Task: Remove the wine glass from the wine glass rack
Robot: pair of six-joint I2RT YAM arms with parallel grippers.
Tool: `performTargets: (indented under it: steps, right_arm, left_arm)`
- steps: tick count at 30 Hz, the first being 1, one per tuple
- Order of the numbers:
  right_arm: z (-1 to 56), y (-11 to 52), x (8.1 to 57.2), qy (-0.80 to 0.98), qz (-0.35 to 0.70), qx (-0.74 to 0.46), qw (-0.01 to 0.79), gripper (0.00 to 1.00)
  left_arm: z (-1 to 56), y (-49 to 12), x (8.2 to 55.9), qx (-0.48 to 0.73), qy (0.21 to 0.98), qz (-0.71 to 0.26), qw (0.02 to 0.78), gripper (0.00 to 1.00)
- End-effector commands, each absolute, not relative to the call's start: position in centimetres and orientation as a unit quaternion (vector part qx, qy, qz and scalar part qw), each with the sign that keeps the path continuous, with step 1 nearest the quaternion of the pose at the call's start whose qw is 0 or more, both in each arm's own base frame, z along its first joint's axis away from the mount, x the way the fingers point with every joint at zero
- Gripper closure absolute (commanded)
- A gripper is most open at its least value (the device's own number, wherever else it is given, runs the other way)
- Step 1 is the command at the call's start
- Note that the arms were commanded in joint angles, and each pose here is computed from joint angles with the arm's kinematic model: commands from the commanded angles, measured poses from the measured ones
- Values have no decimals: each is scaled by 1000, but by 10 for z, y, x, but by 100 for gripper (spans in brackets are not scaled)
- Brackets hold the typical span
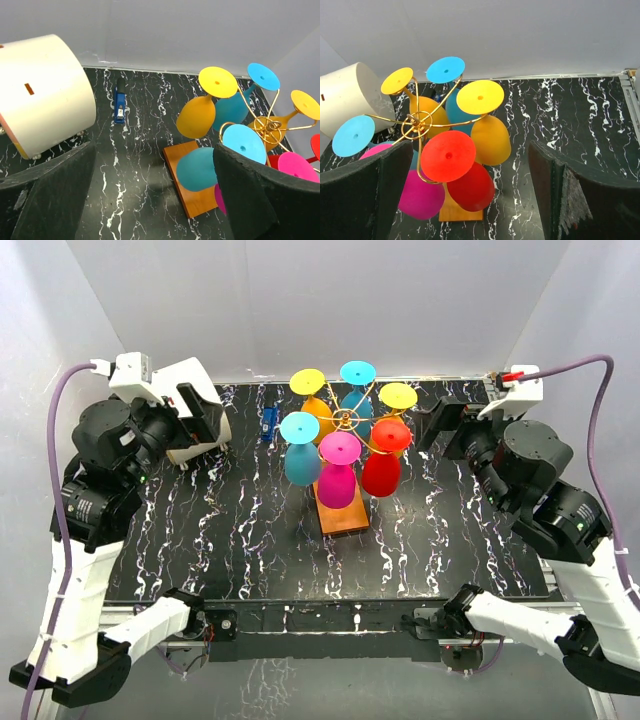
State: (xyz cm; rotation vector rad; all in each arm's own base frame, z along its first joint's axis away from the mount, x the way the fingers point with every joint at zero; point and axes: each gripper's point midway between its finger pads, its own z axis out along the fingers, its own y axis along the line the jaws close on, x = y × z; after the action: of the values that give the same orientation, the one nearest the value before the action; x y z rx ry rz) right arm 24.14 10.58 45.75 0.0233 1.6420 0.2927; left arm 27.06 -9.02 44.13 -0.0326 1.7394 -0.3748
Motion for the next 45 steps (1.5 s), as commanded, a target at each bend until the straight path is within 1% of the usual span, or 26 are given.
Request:
performTargets:
  steps: [1, 10, 14, 19, 24, 30, 33, 37, 41, 45]
  right_arm:
    - [466, 94, 232, 724, 147, 35, 673, 2]
    - [464, 85, 216, 719, 162, 22, 675, 2]
    - [466, 92, 208, 713, 178, -16, 678, 2]
    - [461, 112, 205, 718, 193, -86, 663, 2]
    - [451, 135, 214, 734, 200, -130, 636, 2]
    - [443, 170, 221, 739, 235, -185, 604, 2]
    - [444, 187, 227, 739, 248, -211, 590, 2]
    - [445, 202, 240, 751, 241, -235, 568, 2]
    - [458, 216, 244, 742, 254, -260, 563, 2]
    - [449, 236, 248, 756, 250, -287, 532, 2]
  left_arm:
    - [441, -82, 262, -44, 758, -184, 624, 1]
    - [433, -83, 256, -72, 764, -227, 599, 1]
    - [430, -90, 254, -74, 770, -252, 582, 1]
    - [425, -105, 252, -72, 777, -294, 553, 1]
    - [419, -118, 247, -64, 783, -328, 524, 1]
    - [409, -130, 244, -53, 794, -354, 491, 1]
    - [402, -134, 245, -52, 799, -364, 476, 1]
    - [391, -138, 246, -53, 805, -370, 460, 1]
    - [383, -138, 246, -55, 811, -369, 450, 1]
    - [378, -138, 246, -56, 815, -368, 444, 1]
